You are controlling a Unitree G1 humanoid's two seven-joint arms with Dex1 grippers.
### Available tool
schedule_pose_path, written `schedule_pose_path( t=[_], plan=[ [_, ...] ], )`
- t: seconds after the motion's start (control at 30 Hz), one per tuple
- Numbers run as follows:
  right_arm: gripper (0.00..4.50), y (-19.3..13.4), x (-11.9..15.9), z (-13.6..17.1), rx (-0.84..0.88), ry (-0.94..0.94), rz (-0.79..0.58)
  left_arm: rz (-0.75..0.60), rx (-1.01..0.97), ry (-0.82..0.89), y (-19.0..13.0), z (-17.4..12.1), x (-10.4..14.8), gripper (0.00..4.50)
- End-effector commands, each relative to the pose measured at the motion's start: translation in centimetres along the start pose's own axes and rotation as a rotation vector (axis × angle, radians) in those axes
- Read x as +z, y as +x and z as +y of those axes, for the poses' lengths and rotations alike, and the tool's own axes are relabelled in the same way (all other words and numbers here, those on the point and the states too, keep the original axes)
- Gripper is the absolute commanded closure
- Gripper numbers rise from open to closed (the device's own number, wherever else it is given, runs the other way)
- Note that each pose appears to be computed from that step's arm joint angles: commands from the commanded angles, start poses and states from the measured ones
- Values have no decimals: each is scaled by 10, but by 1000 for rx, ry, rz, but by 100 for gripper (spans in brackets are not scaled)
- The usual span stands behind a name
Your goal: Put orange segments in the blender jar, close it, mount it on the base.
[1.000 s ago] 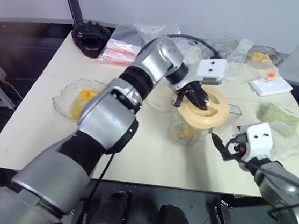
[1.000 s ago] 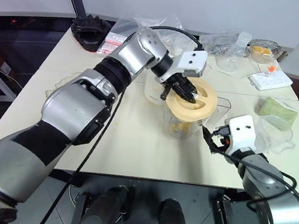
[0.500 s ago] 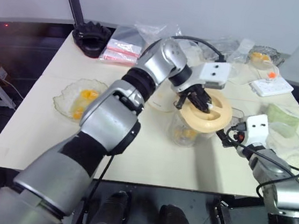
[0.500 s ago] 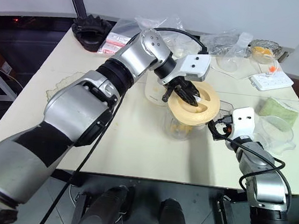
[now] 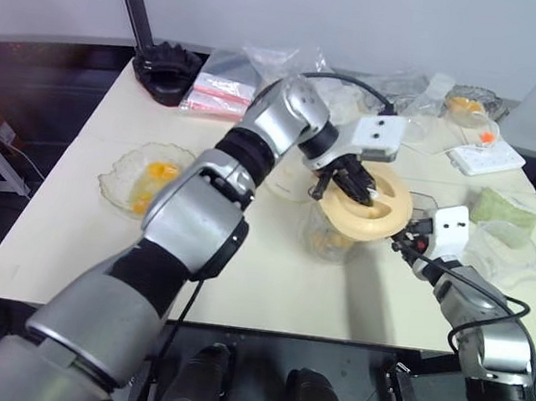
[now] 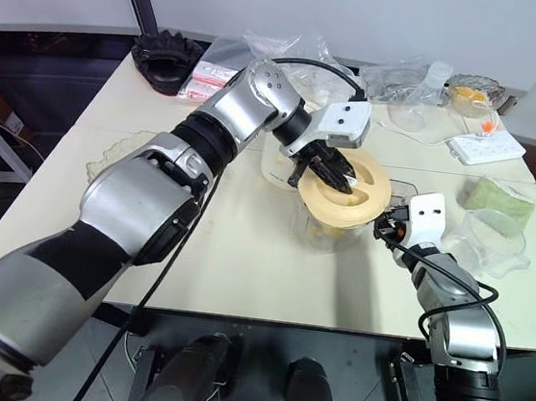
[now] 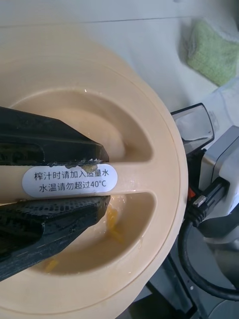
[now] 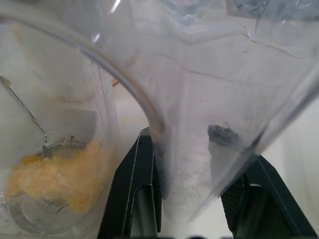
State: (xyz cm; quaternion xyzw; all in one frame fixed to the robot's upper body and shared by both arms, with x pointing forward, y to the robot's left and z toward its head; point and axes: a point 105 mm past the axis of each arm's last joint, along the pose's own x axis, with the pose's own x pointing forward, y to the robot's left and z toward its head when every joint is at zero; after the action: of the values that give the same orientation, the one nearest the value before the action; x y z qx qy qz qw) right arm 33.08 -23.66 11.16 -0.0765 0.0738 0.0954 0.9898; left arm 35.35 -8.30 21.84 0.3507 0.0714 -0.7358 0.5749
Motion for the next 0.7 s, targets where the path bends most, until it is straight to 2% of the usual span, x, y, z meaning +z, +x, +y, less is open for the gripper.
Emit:
schedule_pose_path(
  t=[0.03,0.17,0.3,0.7],
  plan=[
    [357,-4,12,-2,-22,-45,-40,-22,40,-104,18,-2,-16,423],
    [357,-4,12,-3,-27,-55,-40,-20,121,-202,22,4,-22,423],
    [357,-1,13,-3,-27,-59,-44,36,193,-275,28,7,-37,423],
    [357,6,15,-1,-12,-79,-45,81,246,-339,30,7,-52,423]
  ],
)
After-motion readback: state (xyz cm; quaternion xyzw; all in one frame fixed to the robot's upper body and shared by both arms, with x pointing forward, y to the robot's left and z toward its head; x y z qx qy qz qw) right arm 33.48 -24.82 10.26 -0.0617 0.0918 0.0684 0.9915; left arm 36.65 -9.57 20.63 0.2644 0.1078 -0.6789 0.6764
